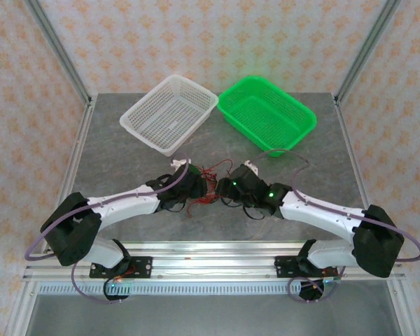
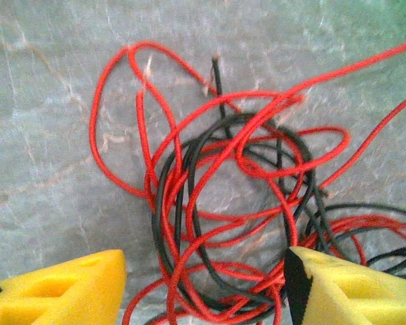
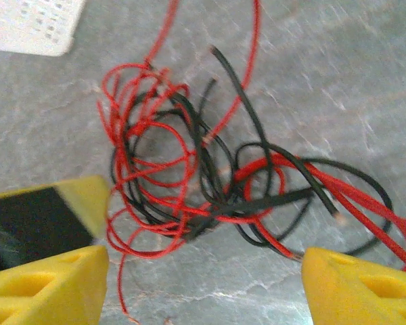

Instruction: Untangle the cables

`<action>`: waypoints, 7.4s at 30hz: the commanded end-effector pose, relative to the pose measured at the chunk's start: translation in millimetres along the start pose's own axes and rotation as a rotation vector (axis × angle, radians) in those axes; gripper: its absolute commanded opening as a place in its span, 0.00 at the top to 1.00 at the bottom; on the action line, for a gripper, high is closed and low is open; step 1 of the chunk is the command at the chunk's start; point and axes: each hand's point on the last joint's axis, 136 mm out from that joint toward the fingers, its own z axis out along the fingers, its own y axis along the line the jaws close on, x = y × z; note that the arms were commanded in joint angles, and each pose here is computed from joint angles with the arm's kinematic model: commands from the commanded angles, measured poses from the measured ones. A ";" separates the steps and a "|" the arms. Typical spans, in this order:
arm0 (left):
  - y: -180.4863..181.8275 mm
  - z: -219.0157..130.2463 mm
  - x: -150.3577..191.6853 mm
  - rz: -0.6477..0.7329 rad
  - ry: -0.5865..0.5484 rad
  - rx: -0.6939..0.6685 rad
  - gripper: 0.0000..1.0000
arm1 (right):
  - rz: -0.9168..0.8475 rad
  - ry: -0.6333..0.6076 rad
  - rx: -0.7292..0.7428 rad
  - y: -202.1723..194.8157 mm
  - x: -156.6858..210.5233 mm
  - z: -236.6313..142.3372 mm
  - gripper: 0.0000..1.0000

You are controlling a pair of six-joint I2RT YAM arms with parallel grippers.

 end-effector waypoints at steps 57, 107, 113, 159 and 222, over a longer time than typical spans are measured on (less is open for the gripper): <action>-22.1 -8.4 -0.5 0.118 -0.016 -0.047 0.32 | 0.005 -0.087 0.225 -91.2 -64.0 -16.1 0.29; 75.5 35.0 38.7 -0.059 0.055 -0.318 0.30 | 0.059 -0.021 0.641 -176.1 -30.8 35.7 0.33; 94.3 19.4 38.8 -0.081 0.032 -0.355 0.30 | 0.059 -0.046 0.670 -183.5 -38.9 24.7 0.33; -49.1 69.0 49.3 0.291 0.165 -0.140 0.25 | -0.051 0.021 0.520 -149.8 -77.1 68.2 0.33; -85.5 -8.5 5.0 0.191 0.059 0.051 0.66 | 0.061 -0.085 -0.049 -32.2 -85.0 -49.4 0.89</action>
